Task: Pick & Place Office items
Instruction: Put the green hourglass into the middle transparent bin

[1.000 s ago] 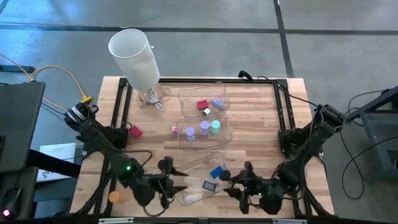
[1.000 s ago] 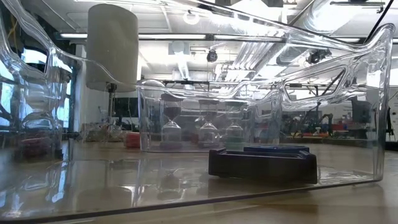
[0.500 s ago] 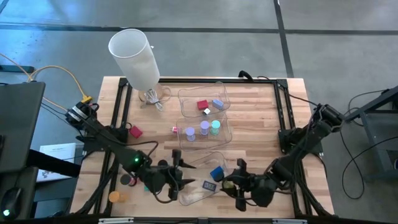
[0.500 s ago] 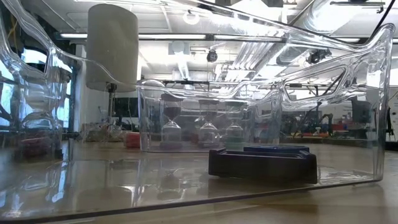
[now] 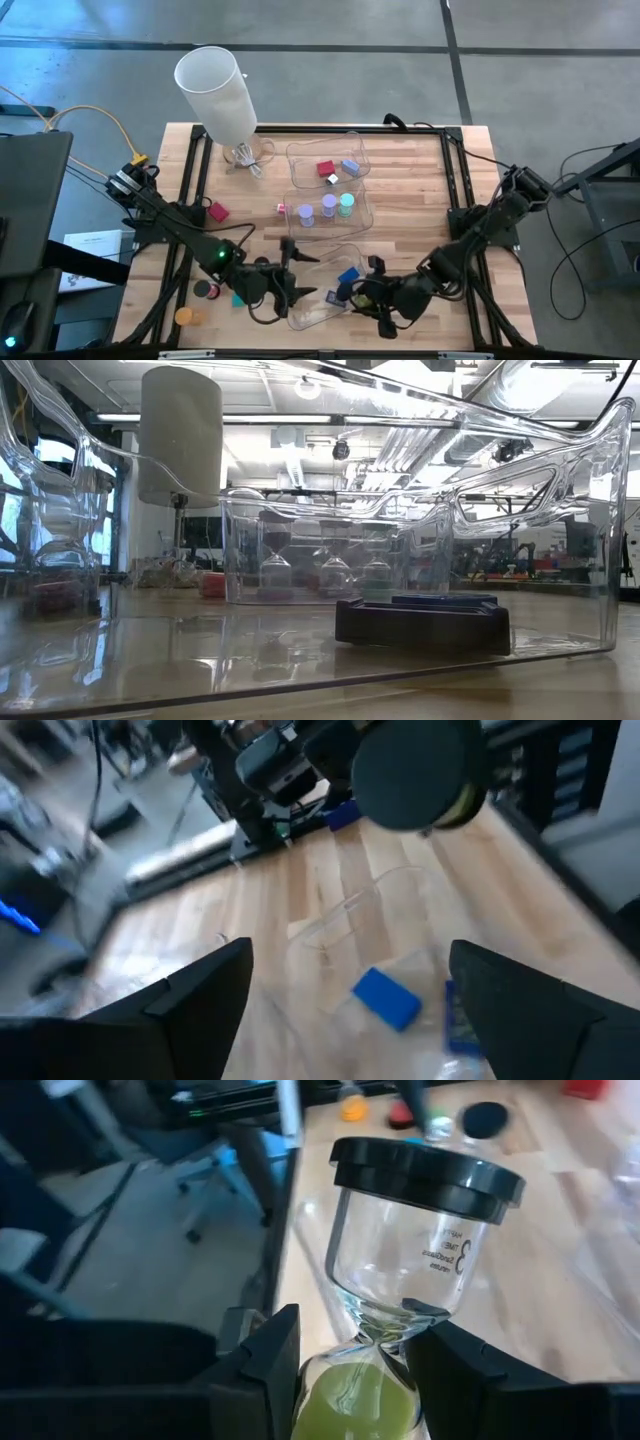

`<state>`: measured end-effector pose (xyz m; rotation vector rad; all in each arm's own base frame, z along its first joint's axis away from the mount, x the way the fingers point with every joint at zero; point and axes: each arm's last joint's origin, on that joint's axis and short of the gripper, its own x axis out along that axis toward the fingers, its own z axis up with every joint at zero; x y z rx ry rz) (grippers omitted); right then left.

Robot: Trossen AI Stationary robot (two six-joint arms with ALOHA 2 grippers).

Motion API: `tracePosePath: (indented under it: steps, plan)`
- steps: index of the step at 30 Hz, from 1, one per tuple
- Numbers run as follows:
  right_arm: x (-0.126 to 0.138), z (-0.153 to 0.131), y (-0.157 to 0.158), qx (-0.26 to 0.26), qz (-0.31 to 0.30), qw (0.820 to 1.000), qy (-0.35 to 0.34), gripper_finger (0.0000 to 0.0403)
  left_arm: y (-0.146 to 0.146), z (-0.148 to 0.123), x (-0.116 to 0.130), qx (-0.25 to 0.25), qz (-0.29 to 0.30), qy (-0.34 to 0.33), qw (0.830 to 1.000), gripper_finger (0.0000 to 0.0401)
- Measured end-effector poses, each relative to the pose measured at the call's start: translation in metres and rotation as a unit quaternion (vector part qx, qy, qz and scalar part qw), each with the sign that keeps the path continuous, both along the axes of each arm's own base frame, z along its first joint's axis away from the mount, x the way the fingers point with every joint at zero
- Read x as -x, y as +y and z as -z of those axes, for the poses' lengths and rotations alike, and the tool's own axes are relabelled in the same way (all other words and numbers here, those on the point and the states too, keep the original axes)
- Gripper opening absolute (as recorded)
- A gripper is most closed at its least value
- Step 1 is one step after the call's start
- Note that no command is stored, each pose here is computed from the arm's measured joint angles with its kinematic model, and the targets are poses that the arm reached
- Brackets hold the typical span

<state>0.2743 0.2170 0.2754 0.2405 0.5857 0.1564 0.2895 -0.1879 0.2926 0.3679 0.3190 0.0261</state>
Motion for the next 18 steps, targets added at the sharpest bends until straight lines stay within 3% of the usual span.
tracePosePath:
  steps: [4,7,15,18]
  plan:
    - [-0.007,-0.002,-0.005,-0.01,-0.037,0.999,-0.001,0.0145,0.0,0.0,0.0,-0.119,0.041,0.011,0.992,0.0331]
    - [-0.011,-0.002,-0.011,-0.009,-0.047,0.999,0.002,0.0145,0.0,-0.001,0.0,-0.174,0.06,0.012,0.983,0.0331]
    - [-0.049,0.021,-0.024,-0.052,-0.097,0.994,0.006,0.0145,-0.001,-0.003,-0.001,-0.19,0.066,0.004,0.98,0.0331]
    - [-0.057,0.031,-0.033,-0.04,-0.087,0.995,0.021,0.0145,-0.003,-0.002,0.0,-0.197,0.081,0.009,0.977,0.0331]
